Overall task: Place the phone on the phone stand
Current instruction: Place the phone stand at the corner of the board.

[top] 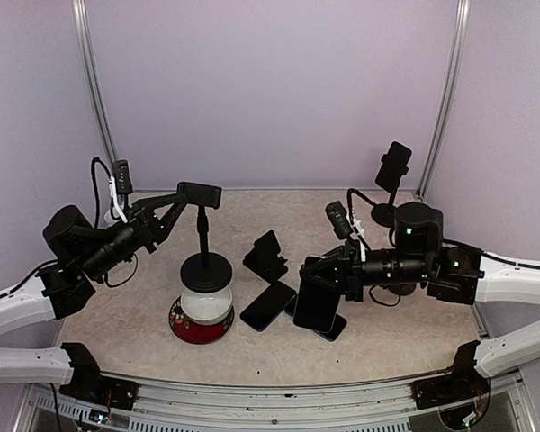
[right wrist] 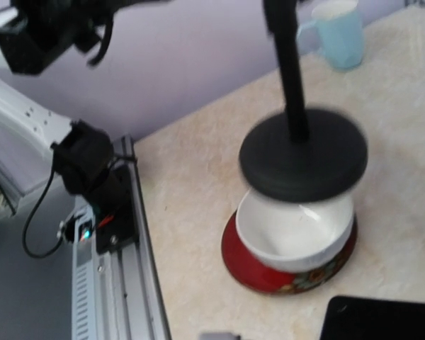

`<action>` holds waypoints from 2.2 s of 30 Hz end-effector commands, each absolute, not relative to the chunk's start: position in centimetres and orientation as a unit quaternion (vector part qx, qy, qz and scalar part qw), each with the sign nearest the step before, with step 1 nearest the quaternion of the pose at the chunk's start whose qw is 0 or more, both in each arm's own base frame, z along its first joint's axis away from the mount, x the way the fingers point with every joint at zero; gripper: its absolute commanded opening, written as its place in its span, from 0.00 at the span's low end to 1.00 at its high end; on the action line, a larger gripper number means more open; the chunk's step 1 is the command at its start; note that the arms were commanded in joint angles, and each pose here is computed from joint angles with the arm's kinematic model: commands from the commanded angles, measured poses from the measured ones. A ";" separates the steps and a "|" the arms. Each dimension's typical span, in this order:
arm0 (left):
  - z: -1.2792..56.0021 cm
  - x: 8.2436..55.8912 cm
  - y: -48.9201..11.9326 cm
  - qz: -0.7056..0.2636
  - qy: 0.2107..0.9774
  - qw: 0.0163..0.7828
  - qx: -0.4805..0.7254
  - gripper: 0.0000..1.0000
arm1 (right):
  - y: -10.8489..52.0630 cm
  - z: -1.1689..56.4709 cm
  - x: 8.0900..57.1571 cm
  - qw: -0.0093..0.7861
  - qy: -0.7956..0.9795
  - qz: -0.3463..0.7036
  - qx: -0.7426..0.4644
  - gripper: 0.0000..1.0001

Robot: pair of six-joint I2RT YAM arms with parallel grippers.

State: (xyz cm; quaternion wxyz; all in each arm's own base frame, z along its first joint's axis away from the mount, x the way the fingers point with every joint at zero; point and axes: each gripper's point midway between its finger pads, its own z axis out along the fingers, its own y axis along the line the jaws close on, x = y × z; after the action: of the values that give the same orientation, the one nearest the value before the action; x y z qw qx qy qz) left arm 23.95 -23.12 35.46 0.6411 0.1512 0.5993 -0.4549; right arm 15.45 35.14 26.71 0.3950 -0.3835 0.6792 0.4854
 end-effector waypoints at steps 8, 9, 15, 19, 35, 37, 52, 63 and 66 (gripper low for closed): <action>40.5 20.1 -29.2 -0.500 0.523 0.664 0.191 0.00 | 31.6 31.8 16.9 0.492 0.665 0.450 -0.337 0.00; 40.4 19.9 -29.7 -0.504 0.523 0.660 0.194 0.00 | 31.3 31.8 17.0 0.497 0.667 0.445 -0.331 0.00; 38.9 18.5 -33.3 -0.526 0.525 0.635 0.210 0.00 | 29.1 32.6 17.4 0.526 0.671 0.428 -0.301 0.00; 37.6 17.5 -35.9 -0.540 0.528 0.615 0.226 0.00 | 27.7 33.3 17.7 0.544 0.673 0.416 -0.278 0.00; 32.9 15.6 -39.8 -0.569 0.530 0.594 0.206 0.00 | 25.2 32.7 18.4 0.562 0.690 0.394 -0.230 0.00; 32.3 15.2 -40.2 -0.569 0.532 0.593 0.201 0.00 | 25.2 32.5 18.4 0.562 0.690 0.394 -0.229 0.00; 27.5 14.0 -40.2 -0.546 0.560 0.600 0.168 0.00 | 25.3 31.5 18.2 0.555 0.692 0.402 -0.228 0.00; 27.0 13.5 -39.0 -0.534 0.567 0.605 0.163 0.13 | 25.7 31.0 18.3 0.549 0.694 0.403 -0.232 0.00; 27.0 13.4 -38.7 -0.536 0.568 0.603 0.162 0.18 | 26.0 30.9 18.3 0.547 0.694 0.405 -0.234 0.00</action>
State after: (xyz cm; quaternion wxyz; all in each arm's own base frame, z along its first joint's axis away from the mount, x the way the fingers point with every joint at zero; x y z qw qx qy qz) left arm 13.76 -40.12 22.92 0.5776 0.1992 0.6139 -0.4998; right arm 18.07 25.81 29.10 0.5269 -0.2438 0.7168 0.3861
